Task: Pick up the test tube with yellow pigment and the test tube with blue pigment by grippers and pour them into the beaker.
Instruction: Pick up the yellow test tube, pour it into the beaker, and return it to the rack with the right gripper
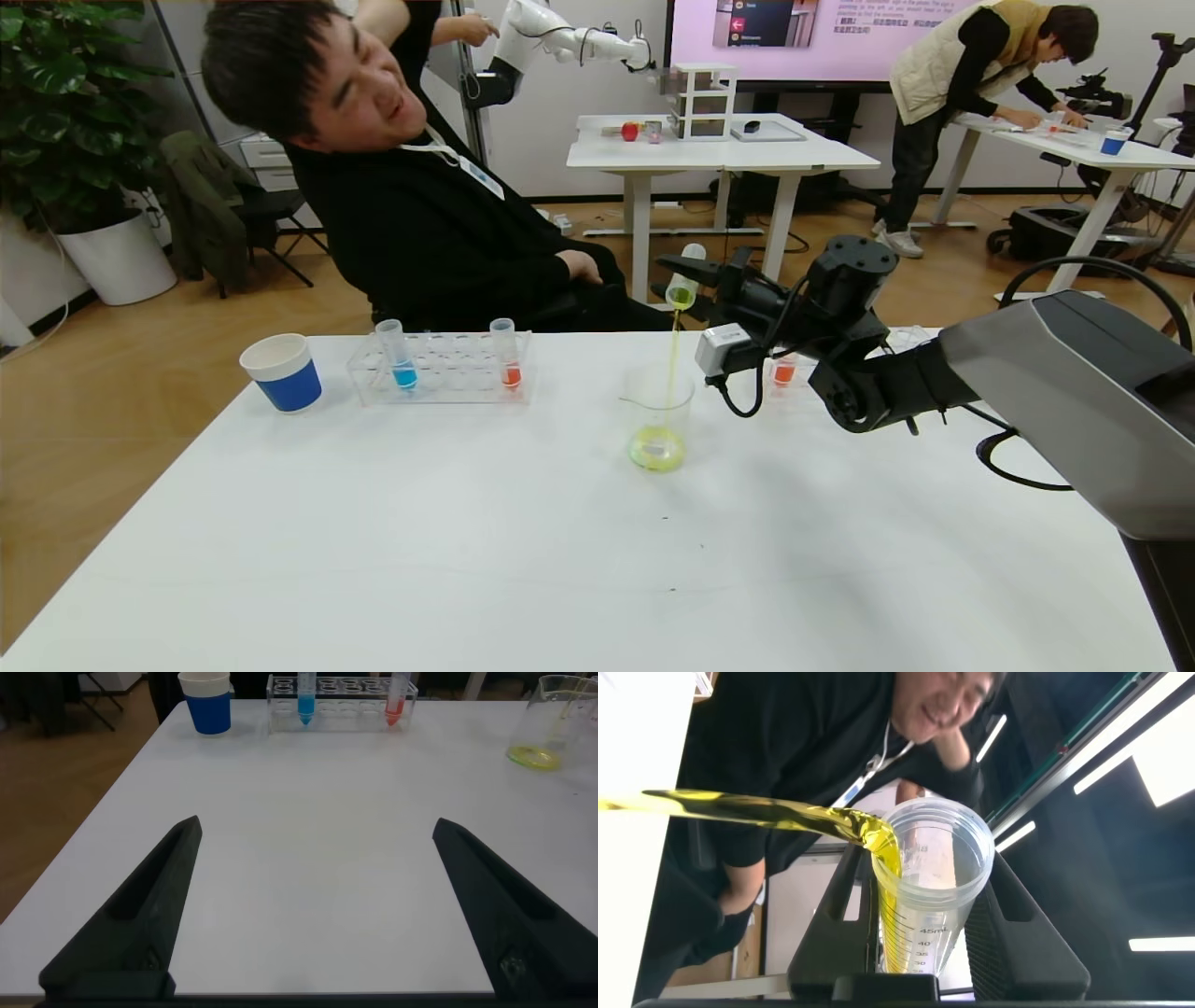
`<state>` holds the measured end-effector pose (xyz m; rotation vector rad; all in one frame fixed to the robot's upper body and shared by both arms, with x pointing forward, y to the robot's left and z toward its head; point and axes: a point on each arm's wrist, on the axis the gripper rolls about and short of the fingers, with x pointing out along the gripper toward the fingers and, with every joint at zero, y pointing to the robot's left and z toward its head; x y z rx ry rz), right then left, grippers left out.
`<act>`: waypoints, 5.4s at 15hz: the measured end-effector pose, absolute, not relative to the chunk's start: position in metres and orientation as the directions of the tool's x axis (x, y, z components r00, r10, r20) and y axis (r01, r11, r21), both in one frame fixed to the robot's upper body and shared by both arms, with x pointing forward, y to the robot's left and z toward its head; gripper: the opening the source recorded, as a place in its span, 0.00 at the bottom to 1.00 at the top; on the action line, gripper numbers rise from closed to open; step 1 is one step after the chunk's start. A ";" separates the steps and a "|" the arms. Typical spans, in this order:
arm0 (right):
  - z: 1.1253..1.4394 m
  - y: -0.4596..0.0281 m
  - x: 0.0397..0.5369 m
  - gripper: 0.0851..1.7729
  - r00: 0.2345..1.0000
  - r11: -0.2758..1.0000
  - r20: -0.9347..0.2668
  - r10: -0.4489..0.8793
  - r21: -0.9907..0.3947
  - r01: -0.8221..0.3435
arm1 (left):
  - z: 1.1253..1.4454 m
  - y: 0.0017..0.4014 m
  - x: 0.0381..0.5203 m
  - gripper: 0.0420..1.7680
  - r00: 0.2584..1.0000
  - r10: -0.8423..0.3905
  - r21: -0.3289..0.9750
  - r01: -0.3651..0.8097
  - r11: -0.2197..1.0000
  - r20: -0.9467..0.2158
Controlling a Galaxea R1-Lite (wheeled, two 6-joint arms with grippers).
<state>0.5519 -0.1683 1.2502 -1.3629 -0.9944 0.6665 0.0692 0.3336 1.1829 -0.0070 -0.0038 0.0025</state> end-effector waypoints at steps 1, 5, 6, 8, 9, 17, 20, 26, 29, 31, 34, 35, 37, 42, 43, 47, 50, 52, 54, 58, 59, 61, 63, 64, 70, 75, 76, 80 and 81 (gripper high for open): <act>1.251 -0.168 0.551 0.26 0.457 0.125 0.191 0.869 -0.978 0.169 | 1.183 0.334 0.069 0.97 1.000 0.002 -0.008 -0.002 1.000 0.003; 1.257 -0.168 0.548 0.26 0.451 0.098 0.194 0.871 -0.969 0.228 | 1.183 0.334 0.069 0.97 1.000 0.003 -0.007 -0.003 1.000 0.004; 1.258 -0.167 0.547 0.26 0.448 0.089 0.195 0.872 -0.965 0.248 | 1.183 0.334 0.069 0.97 1.000 0.003 -0.007 -0.003 1.000 0.003; 1.260 -0.165 0.545 0.26 0.440 0.066 0.197 0.876 -0.953 0.295 | 1.183 0.334 0.069 0.97 1.000 0.003 -0.007 -0.003 1.000 0.004; 1.261 -0.164 0.544 0.26 0.436 0.056 0.198 0.878 -0.947 0.316 | 1.183 0.334 0.069 0.97 1.000 0.003 -0.007 -0.003 1.000 0.004; 1.256 -0.165 0.533 0.26 0.465 0.003 0.161 0.871 -0.946 0.323 | 1.183 0.334 0.069 0.97 1.000 0.003 -0.007 -0.003 1.000 0.004; 1.276 -0.163 0.521 0.26 0.509 0.107 0.191 0.840 -0.976 0.190 | 1.183 0.334 0.069 0.97 1.000 0.003 -0.007 -0.003 1.000 0.003; 1.339 -0.186 0.489 0.26 0.629 0.531 0.328 0.705 -0.832 -0.161 | 1.183 0.334 0.069 0.97 1.000 0.003 -0.008 -0.003 1.000 0.004; 1.351 -0.211 0.468 0.26 0.763 0.794 0.363 0.535 -0.524 -0.308 | 1.183 0.334 0.069 0.97 1.000 0.002 -0.007 -0.002 1.000 0.004; 1.350 -0.250 0.463 0.26 0.844 0.875 0.325 0.427 -0.383 -0.296 | 1.183 0.334 0.069 0.97 1.000 0.003 -0.007 -0.003 1.000 0.003; 1.334 -0.316 0.457 0.26 0.940 0.952 0.207 0.272 -0.198 -0.232 | 1.183 0.334 0.069 0.97 1.000 0.003 -0.007 -0.003 1.000 0.004; 1.332 -0.334 0.454 0.26 0.956 0.971 0.187 0.226 -0.121 -0.206 | 1.183 0.334 0.069 0.97 1.000 0.002 -0.007 -0.002 1.000 0.004; 1.327 -0.368 0.448 0.26 0.981 0.991 0.139 0.135 -0.043 -0.130 | 1.183 0.334 0.069 0.97 1.000 0.002 -0.007 -0.002 1.000 0.003; 1.310 -0.437 0.441 0.26 0.998 0.998 -0.038 -0.054 0.009 0.055 | 1.183 0.334 0.069 0.97 1.000 0.003 -0.007 -0.003 1.000 0.003; 1.309 -0.446 0.445 0.26 0.997 0.997 -0.037 -0.073 0.001 0.073 | 1.183 0.334 0.069 0.97 1.000 0.003 -0.007 -0.003 1.000 0.003; 1.301 -0.472 0.473 0.26 0.992 0.991 -0.020 -0.122 -0.052 0.121 | 1.183 0.334 0.069 0.97 1.000 0.003 -0.007 -0.003 1.000 0.003; 1.282 -0.480 0.493 0.26 0.991 0.990 -0.040 -0.126 -0.062 0.123 | 1.183 0.334 0.069 0.97 1.000 0.003 -0.007 -0.003 1.000 0.004; 1.268 -0.485 0.504 0.26 0.991 0.989 -0.047 -0.129 -0.073 0.125 | 1.183 0.334 0.069 0.97 1.000 0.003 -0.007 -0.003 1.000 0.004; 1.261 -0.492 0.514 0.26 0.991 0.987 -0.018 -0.134 -0.089 0.132 | 1.183 0.334 0.069 0.97 1.000 0.003 -0.008 -0.003 1.000 0.004; 1.241 -0.507 0.527 0.26 0.985 0.982 -0.034 -0.170 -0.088 0.167 | 1.183 0.334 0.069 0.97 1.000 0.003 -0.007 -0.003 1.000 0.003; 1.236 -0.509 0.528 0.26 0.984 0.982 -0.044 -0.173 -0.085 0.169 | 1.183 0.334 0.069 0.97 1.000 0.002 -0.007 -0.002 1.000 0.003; 1.225 -0.512 0.530 0.26 0.982 0.982 -0.065 -0.176 -0.078 0.170 | 1.183 0.334 0.069 0.97 1.000 0.003 -0.008 -0.003 1.000 0.004; 1.217 -0.512 0.532 0.26 0.981 0.983 -0.084 -0.174 -0.074 0.168 | 1.183 0.334 0.069 0.97 1.000 0.003 -0.007 -0.003 1.000 0.004; 1.214 -0.511 0.533 0.26 0.981 0.984 -0.090 -0.170 -0.072 0.164 | 1.183 0.334 0.069 0.97 1.000 0.002 -0.007 -0.002 1.000 0.004; 1.215 -0.497 0.534 0.92 0.985 0.990 -0.096 -0.140 -0.045 0.137 | 1.183 0.334 0.069 0.97 1.000 0.003 -0.008 -0.003 1.000 0.004; 1.237 -0.472 0.536 0.98 0.993 0.995 -0.063 -0.099 0.020 0.101 | 1.183 0.334 0.069 0.97 1.000 0.002 -0.007 -0.002 1.000 0.004; 1.244 -0.462 0.536 0.98 0.995 0.996 -0.059 -0.082 0.023 0.083 | 1.183 0.334 0.069 0.97 1.000 0.002 -0.007 -0.002 1.000 0.004; 1.289 -0.414 0.526 0.98 0.999 1.000 -0.031 0.016 0.021 -0.016 | 1.183 0.334 0.069 0.97 1.000 0.003 -0.007 -0.003 1.000 0.003; 1.303 -0.399 0.517 0.98 0.999 0.999 -0.018 0.047 0.018 -0.047 | 1.183 0.334 0.069 0.97 1.000 0.003 -0.007 -0.003 1.000 0.003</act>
